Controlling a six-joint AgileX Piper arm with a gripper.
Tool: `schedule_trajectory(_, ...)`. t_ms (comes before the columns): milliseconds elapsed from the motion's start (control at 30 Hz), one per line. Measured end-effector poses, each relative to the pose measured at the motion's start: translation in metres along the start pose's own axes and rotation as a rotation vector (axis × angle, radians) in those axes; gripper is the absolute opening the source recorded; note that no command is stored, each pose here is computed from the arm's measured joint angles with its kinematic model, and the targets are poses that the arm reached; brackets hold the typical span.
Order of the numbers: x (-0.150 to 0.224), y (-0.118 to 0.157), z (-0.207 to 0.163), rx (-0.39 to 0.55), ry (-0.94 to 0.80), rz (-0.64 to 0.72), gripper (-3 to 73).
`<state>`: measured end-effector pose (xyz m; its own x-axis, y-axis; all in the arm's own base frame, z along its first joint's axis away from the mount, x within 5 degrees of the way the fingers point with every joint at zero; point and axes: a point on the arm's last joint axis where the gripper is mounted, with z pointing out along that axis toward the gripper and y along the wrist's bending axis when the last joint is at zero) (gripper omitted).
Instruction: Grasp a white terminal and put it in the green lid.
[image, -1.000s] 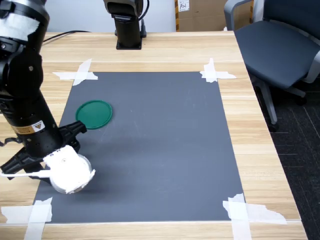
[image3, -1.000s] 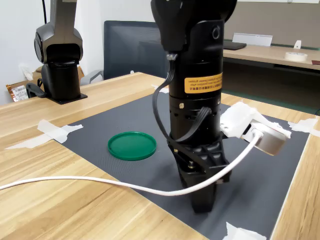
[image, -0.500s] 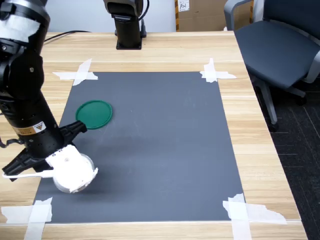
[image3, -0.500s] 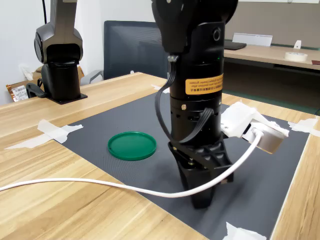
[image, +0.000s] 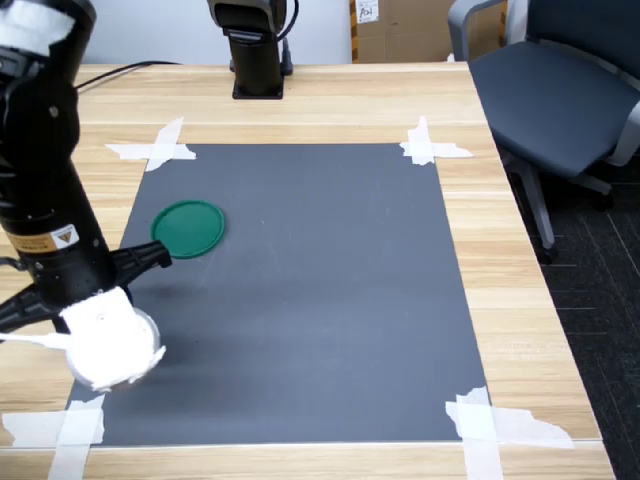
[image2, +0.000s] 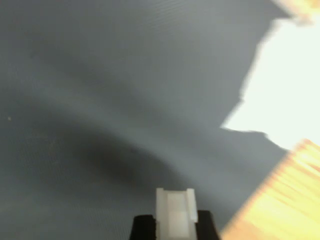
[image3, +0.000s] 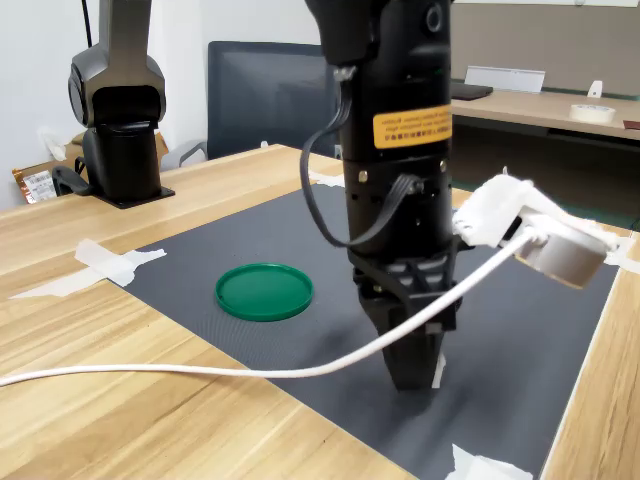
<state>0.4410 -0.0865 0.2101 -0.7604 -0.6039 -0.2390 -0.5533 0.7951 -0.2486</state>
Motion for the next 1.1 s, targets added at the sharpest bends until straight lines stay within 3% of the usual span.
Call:
schedule_trajectory(267, -0.003, -0.002, -0.033, 0.047, -0.051, 0.106, 7.4)
schedule_trajectory(600, -0.002, 0.004, -0.075, 0.037, -0.095, 0.172, 7.4)
schedule_trajectory(1100, 0.042, 0.054, -0.089, -0.018, -0.045, 0.109, 7.4)
